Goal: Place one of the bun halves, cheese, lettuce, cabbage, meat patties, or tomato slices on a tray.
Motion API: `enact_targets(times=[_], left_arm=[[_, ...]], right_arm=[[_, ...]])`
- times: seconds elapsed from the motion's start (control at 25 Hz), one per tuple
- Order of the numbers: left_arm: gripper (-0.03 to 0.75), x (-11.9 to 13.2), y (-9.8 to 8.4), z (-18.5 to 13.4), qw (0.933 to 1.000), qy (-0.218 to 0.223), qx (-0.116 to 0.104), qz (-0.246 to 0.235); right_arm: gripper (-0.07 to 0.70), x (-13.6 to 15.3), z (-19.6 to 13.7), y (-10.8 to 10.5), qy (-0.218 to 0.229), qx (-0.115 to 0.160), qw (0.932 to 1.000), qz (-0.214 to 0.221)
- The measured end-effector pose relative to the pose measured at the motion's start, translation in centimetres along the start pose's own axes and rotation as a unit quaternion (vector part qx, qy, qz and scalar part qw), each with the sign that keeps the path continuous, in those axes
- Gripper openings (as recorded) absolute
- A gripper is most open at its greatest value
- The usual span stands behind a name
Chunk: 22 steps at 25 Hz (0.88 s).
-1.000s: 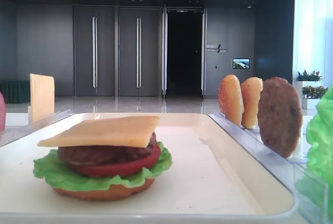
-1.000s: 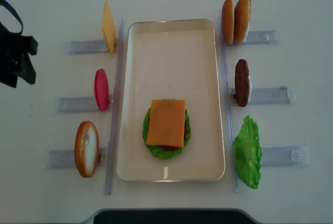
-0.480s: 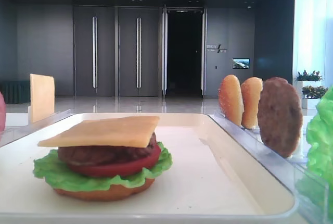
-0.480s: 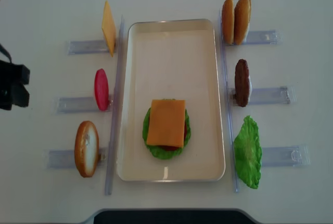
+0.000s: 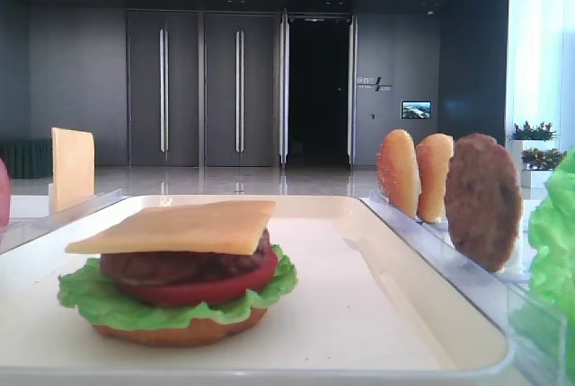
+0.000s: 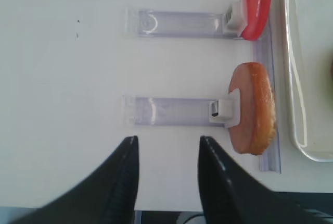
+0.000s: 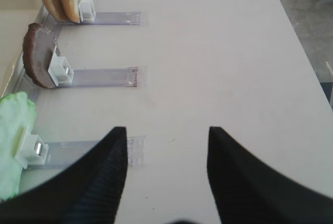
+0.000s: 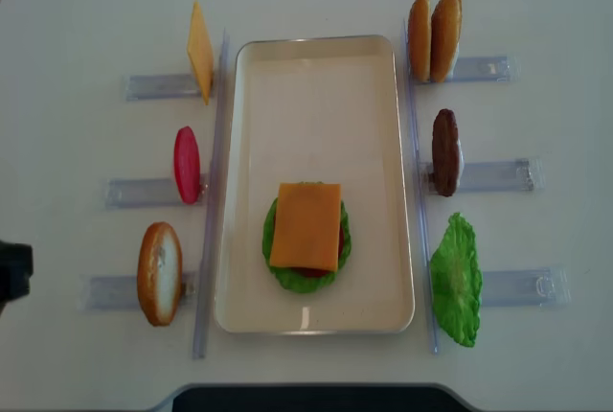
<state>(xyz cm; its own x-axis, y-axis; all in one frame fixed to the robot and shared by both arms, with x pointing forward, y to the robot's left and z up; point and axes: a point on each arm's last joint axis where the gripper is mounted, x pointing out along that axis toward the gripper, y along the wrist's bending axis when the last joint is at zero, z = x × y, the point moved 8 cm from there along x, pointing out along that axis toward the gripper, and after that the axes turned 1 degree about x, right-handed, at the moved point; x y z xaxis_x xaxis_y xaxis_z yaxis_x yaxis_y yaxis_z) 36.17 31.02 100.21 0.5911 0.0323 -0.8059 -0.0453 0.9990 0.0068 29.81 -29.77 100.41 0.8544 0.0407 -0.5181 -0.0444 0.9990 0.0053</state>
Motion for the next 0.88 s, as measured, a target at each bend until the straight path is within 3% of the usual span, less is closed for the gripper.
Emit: enact_targets(times=[0.24, 0.52, 0.88], left_arm=[[0.286, -1.1, -0.4, -3.5, 0.9962, -0.086, 0.010, 0.008], [0.258, -3.8, -0.6, -4.6, 0.9786, -0.204, 0.017, 0.020], [0.232, -3.5, -0.5, -5.0, 0.9794, -0.200, 0.014, 0.023]], right_arm=[[0.368, 0.0, 0.0, 0.0, 0.000, 0.000, 1.0000, 0.000], [0.368, 0.0, 0.0, 0.0, 0.000, 0.000, 1.0000, 0.000], [0.368, 0.0, 0.0, 0.0, 0.000, 0.000, 1.0000, 0.000]])
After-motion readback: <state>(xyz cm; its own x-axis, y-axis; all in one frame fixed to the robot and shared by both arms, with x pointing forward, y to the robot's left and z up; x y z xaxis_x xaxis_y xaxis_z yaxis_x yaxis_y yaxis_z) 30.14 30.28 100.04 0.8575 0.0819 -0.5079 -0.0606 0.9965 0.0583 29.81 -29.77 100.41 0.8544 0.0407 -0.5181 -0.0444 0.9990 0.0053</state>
